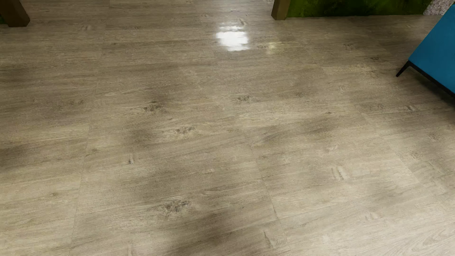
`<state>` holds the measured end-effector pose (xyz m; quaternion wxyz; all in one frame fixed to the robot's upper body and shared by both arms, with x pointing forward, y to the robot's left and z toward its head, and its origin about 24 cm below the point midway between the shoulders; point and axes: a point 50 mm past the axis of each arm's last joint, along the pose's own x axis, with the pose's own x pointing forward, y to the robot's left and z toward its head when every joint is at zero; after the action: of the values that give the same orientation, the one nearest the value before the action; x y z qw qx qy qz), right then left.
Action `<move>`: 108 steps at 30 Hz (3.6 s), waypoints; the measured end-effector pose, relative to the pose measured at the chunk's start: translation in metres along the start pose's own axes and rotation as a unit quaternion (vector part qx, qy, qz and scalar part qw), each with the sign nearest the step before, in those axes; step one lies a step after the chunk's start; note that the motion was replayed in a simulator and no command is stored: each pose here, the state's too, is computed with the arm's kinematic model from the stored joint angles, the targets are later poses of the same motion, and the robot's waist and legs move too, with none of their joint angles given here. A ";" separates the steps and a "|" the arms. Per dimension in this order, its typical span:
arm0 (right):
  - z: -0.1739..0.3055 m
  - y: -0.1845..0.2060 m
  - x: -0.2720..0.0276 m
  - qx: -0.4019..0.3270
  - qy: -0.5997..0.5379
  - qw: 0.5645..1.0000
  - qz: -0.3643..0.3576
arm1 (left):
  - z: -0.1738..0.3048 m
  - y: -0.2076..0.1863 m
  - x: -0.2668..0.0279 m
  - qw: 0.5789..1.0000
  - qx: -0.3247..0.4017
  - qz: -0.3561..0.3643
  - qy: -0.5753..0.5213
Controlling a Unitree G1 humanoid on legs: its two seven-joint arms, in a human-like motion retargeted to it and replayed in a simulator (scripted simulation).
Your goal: Rotate 180
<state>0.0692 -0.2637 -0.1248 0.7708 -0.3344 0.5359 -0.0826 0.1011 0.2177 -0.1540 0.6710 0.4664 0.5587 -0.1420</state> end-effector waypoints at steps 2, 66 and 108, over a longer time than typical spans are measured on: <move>0.000 0.001 -0.002 0.017 -0.009 1.000 0.008 | 0.017 0.036 0.003 0.999 0.021 0.041 -0.025; 0.062 0.019 0.002 -0.024 -0.103 0.994 0.039 | -0.042 -0.037 -0.007 0.991 -0.031 -0.111 0.073; 0.133 -0.026 0.002 -0.085 -0.235 0.968 -0.026 | -0.001 -0.012 -0.005 0.995 -0.093 -0.015 0.012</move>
<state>0.1936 -0.2279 -0.0834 0.8414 -0.4224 0.3361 0.0242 0.0903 0.2102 -0.1554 0.7024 0.3949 0.5847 -0.0941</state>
